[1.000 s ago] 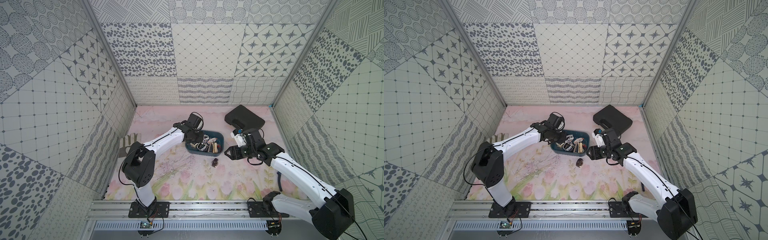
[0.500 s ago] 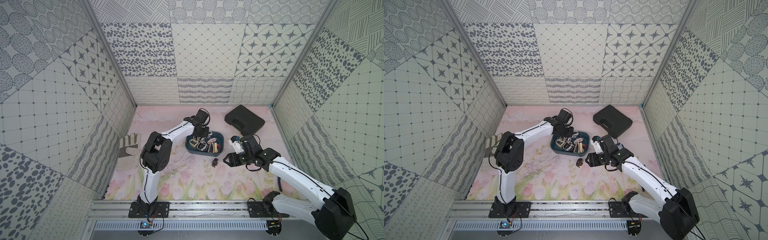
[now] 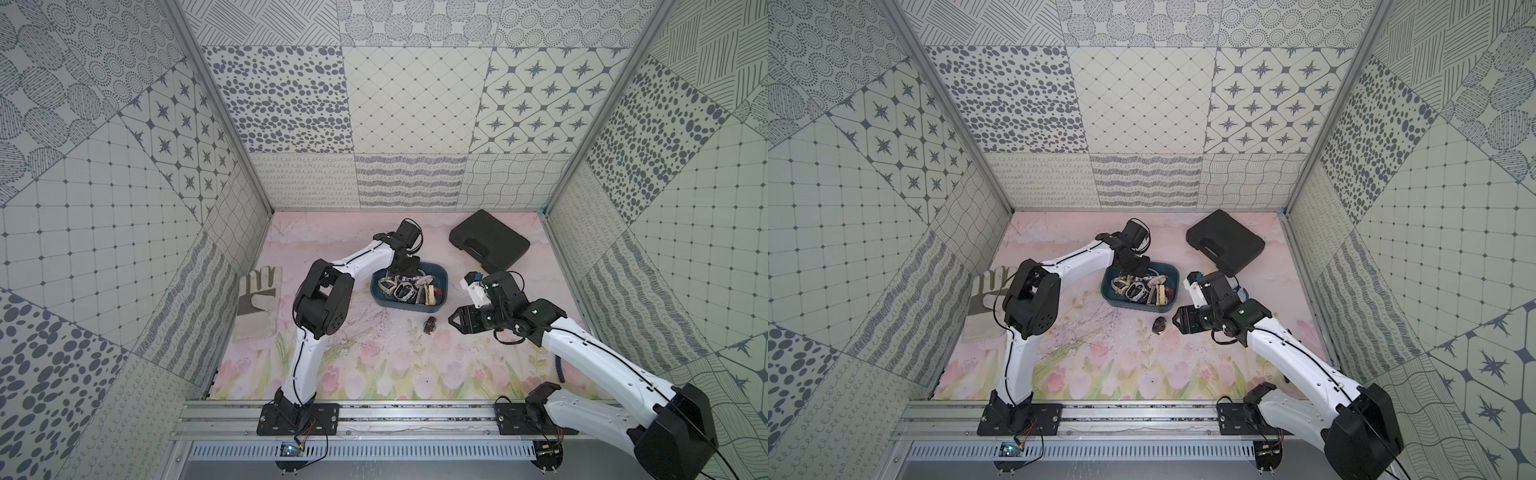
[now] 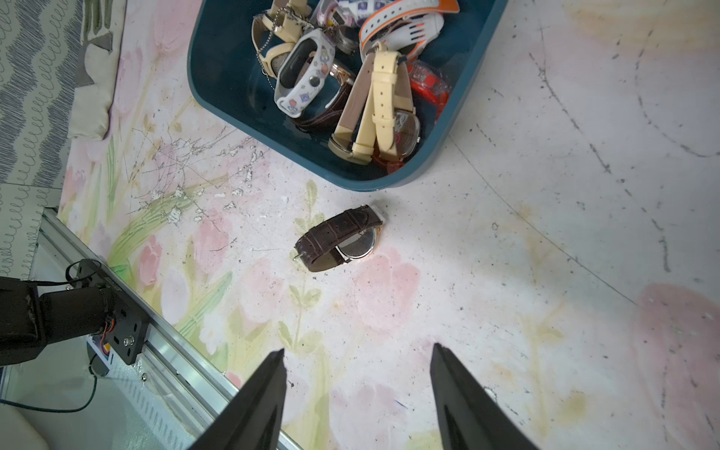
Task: Put the watch into the storage box
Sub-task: Place the watch in the storage box, then pick up the watch at the center of the board.
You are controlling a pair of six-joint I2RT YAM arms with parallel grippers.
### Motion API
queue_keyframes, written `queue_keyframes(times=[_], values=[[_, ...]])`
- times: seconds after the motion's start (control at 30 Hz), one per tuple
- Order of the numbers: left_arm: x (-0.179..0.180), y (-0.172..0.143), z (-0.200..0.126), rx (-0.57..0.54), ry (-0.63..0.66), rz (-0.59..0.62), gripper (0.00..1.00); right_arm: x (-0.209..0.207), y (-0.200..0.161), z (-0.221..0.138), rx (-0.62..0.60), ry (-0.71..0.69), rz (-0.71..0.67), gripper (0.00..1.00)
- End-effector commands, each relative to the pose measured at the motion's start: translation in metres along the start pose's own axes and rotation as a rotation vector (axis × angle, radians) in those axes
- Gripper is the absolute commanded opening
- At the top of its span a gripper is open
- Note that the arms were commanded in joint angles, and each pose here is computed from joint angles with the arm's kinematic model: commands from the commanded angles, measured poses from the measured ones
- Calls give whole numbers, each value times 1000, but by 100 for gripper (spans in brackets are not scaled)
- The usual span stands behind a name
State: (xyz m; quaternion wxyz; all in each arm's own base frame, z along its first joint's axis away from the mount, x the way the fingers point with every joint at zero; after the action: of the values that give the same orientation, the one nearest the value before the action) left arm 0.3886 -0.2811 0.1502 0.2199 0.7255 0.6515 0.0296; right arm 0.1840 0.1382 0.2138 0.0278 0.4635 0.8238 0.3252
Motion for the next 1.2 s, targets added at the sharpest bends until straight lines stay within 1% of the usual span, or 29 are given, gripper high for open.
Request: queue_keyframes(times=[0.0, 0.13, 0.23, 0.3, 0.4, 0.47, 0.53, 0.57, 0.63, 0.73, 0.87, 1.07, 1.1, 1.17], values=[[-1, 3, -20, -49, -14, 9, 49, 2, 2, -3, -30, -7, 7, 64], [-8, 7, -67, -148, -95, -11, 51, 6, -4, -2, -7, 15, 12, 63], [-12, 7, -104, -212, -167, -20, 53, 14, -11, 0, -18, 64, 5, 63], [-14, 4, -126, -234, -214, -25, 54, 22, -14, 1, -39, 103, -3, 63], [-14, -7, -152, -249, -275, -30, 54, 37, -24, 10, -57, 129, -23, 63], [-10, -24, -165, -258, -299, -26, 54, 44, -33, 18, -80, 106, -42, 62], [-1, -42, -173, -264, -314, -40, 54, 50, -37, 26, -123, 100, -52, 61], [3, -49, -176, -275, -324, -51, 54, 52, -41, 32, -126, 94, -57, 60], [14, -68, -179, -279, -336, -74, 54, 55, -41, 41, -146, 34, -69, 57], [24, -96, -183, -251, -394, -95, 54, 62, -38, 51, -178, -27, -122, 56], [39, -129, -183, -228, -368, -110, 54, 64, -34, 67, -203, -59, -153, 57], [62, -162, -187, -228, -344, -141, 54, 64, -30, 83, -196, -94, -197, 55], [64, -165, -188, -230, -342, -146, 54, 68, -19, 81, -216, -96, -202, 55], [67, -170, -191, -236, -345, -154, 54, 68, -17, 85, -206, -107, -215, 54]])
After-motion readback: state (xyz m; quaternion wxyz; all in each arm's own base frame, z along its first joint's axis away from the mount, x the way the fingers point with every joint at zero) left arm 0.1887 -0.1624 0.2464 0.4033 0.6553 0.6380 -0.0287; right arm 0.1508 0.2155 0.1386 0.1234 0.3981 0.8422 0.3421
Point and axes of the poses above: each gripper's point midway between its finger pads, its own z axis out along the fingers, its own x axis along the line the jaws close on, y = z × x, the point moved 10 cm from there along -z, back along the fingers, and after that the axes turned 15 degrees about -z, right-handed, at the moved point
